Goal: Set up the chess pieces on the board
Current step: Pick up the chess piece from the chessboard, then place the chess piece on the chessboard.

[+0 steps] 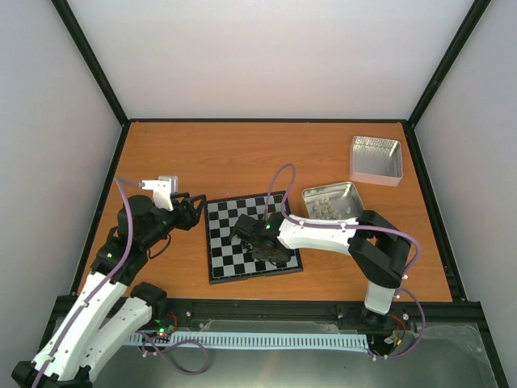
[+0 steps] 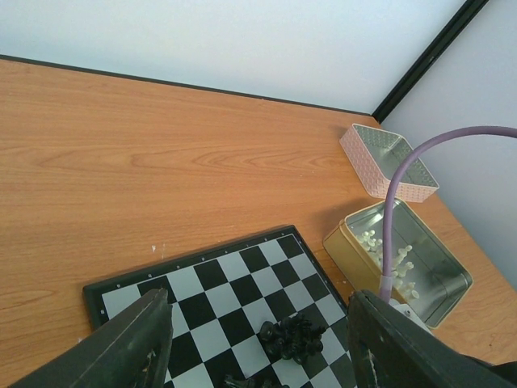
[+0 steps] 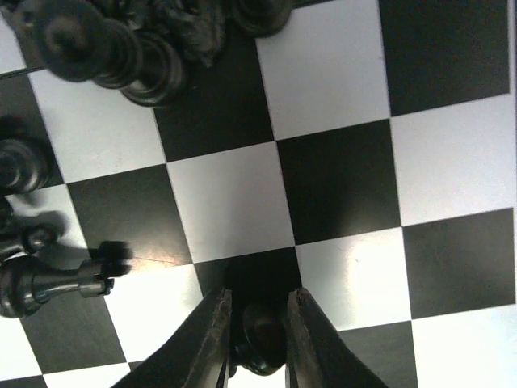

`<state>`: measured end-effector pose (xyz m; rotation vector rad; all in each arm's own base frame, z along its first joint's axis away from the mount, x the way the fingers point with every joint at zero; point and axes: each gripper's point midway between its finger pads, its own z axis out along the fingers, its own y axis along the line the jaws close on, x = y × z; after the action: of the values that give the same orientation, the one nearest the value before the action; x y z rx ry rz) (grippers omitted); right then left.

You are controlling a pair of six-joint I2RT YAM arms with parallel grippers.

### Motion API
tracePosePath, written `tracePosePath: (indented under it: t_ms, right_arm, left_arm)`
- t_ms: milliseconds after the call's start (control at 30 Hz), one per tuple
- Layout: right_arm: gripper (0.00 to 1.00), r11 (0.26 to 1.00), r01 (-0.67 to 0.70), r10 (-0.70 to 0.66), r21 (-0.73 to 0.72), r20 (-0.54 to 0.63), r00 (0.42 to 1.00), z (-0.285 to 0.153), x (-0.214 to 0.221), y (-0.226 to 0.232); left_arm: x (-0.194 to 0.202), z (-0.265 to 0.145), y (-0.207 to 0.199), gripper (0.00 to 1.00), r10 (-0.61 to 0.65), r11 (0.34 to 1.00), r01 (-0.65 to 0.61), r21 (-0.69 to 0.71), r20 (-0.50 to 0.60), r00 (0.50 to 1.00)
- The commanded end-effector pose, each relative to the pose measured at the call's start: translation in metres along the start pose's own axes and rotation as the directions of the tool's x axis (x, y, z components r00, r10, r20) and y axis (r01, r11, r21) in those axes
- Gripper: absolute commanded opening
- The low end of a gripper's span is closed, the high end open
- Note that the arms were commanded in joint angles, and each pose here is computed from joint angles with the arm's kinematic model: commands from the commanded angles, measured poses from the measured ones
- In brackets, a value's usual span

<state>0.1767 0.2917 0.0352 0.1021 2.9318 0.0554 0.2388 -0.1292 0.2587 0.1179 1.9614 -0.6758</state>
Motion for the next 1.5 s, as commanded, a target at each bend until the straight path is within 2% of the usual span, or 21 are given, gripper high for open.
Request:
tracePosePath:
  t_ms: [0, 233, 467, 633, 867, 1000, 1067, 1267, 1467]
  right_arm:
    - [0.18, 1.0, 0.01, -0.01, -0.009, -0.002, 1.0, 0.005, 0.003, 0.003]
    - [0.17, 0.998, -0.021, 0.024, -0.051, 0.059, 0.998, -0.001, -0.012, 0.004]
    - [0.18, 0.957, -0.117, 0.15, -0.264, 0.11, 0.982, -0.025, -0.041, 0.016]
    - [0.18, 0.808, -0.205, 0.29, -0.552, 0.071, 0.954, -0.061, -0.067, 0.034]
    - [0.2, 0.614, -0.189, 0.377, -0.767, 0.075, 0.923, -0.118, -0.086, 0.046]
    - [0.2, 0.506, -0.201, 0.401, -0.839, 0.022, 0.916, -0.133, -0.086, 0.054]
    - [0.2, 0.462, -0.214, 0.408, -0.861, -0.007, 0.913, -0.136, -0.085, 0.058]
    - [0.2, 0.427, -0.229, 0.387, -0.875, -0.053, 0.921, -0.133, -0.08, 0.068]
    - [0.2, 0.414, -0.233, 0.367, -0.88, -0.073, 0.927, -0.132, -0.077, 0.075]
  left_arm:
    - [-0.001, 0.0, -0.003, 0.61, 0.008, 1.0, -0.008, 0.007, -0.001, 1.0]
    - [0.017, 0.008, -0.014, 0.61, -0.045, 0.994, 0.052, 0.092, -0.078, 0.996]
    - [0.055, 0.023, -0.037, 0.63, -0.1, 0.949, 0.159, 0.271, -0.218, 0.971]
    - [0.074, 0.028, -0.055, 0.64, -0.093, 0.884, 0.202, 0.421, -0.265, 0.96]
    - [0.09, 0.022, -0.075, 0.7, -0.129, 0.762, 0.291, 0.578, -0.306, 0.943]
    - [0.093, 0.032, -0.074, 0.72, -0.177, 0.774, 0.327, 0.543, -0.309, 0.934]
    - [0.093, 0.037, -0.072, 0.66, -0.227, 0.778, 0.367, 0.51, -0.317, 0.921]
    - [0.087, 0.049, -0.07, 0.61, -0.309, 0.762, 0.442, 0.474, -0.333, 0.891]
    - [0.087, 0.055, -0.068, 0.48, -0.315, 0.768, 0.453, 0.452, -0.35, 0.882]
